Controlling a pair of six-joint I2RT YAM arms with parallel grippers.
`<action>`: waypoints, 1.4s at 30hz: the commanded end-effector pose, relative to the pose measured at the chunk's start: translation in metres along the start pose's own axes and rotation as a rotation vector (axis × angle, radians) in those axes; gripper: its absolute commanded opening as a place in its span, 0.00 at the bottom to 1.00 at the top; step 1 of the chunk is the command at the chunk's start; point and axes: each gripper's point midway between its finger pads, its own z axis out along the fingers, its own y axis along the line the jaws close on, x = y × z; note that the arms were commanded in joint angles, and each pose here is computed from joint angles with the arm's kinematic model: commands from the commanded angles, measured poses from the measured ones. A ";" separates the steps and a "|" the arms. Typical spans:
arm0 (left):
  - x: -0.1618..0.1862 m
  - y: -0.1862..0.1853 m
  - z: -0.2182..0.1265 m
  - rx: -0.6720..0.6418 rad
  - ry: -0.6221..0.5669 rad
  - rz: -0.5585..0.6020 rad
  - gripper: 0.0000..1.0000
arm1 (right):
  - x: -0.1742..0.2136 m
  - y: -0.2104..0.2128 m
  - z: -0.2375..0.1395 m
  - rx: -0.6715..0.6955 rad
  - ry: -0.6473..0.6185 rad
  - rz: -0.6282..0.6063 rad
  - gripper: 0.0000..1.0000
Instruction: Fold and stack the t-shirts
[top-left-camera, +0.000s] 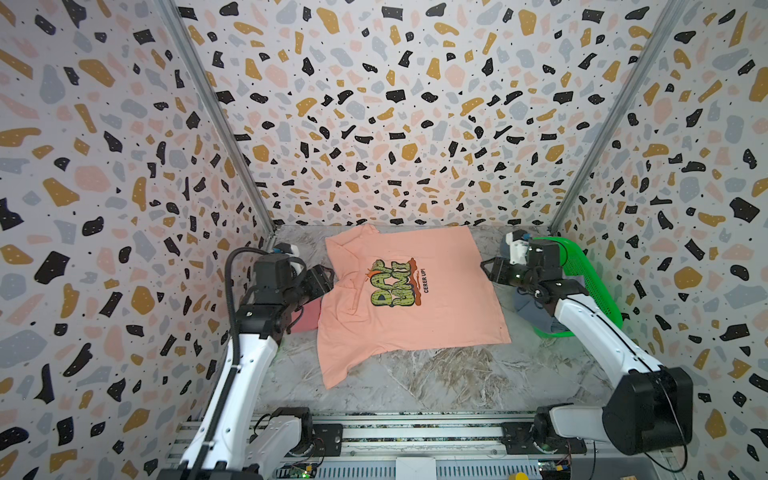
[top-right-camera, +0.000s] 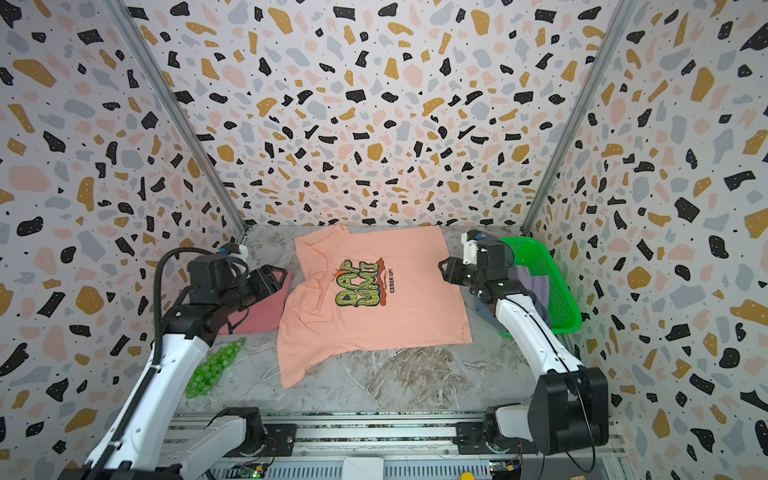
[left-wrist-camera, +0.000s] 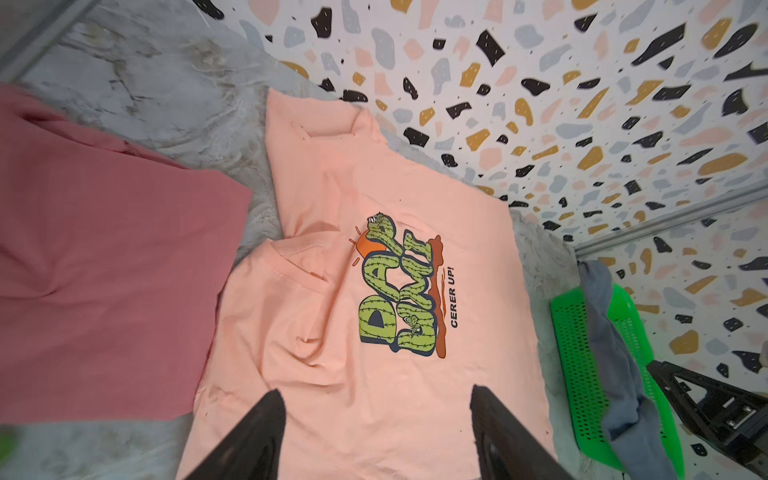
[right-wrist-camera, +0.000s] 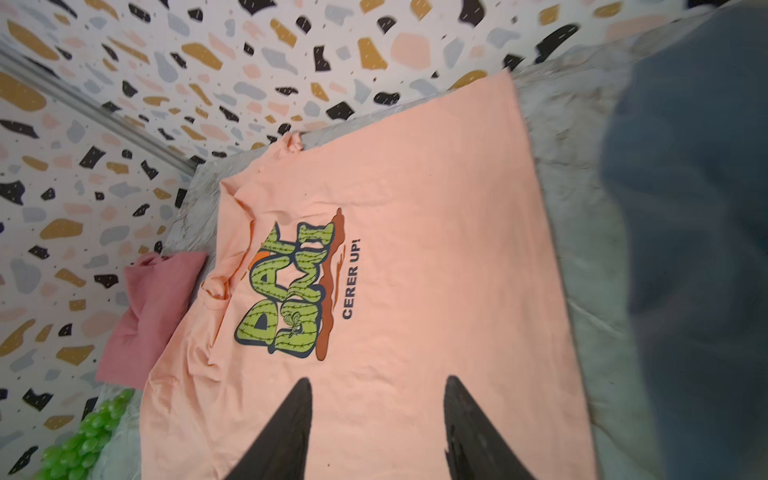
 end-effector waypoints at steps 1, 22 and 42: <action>-0.018 -0.013 0.045 -0.011 -0.027 0.116 0.73 | -0.015 0.025 0.026 -0.072 -0.040 -0.053 0.52; 0.020 0.057 0.266 -0.320 0.375 0.445 0.61 | 0.053 -0.047 0.179 0.045 0.222 -0.015 0.51; -0.034 0.102 0.234 -0.440 0.243 0.296 0.00 | 0.098 -0.133 0.162 0.287 0.330 0.201 0.42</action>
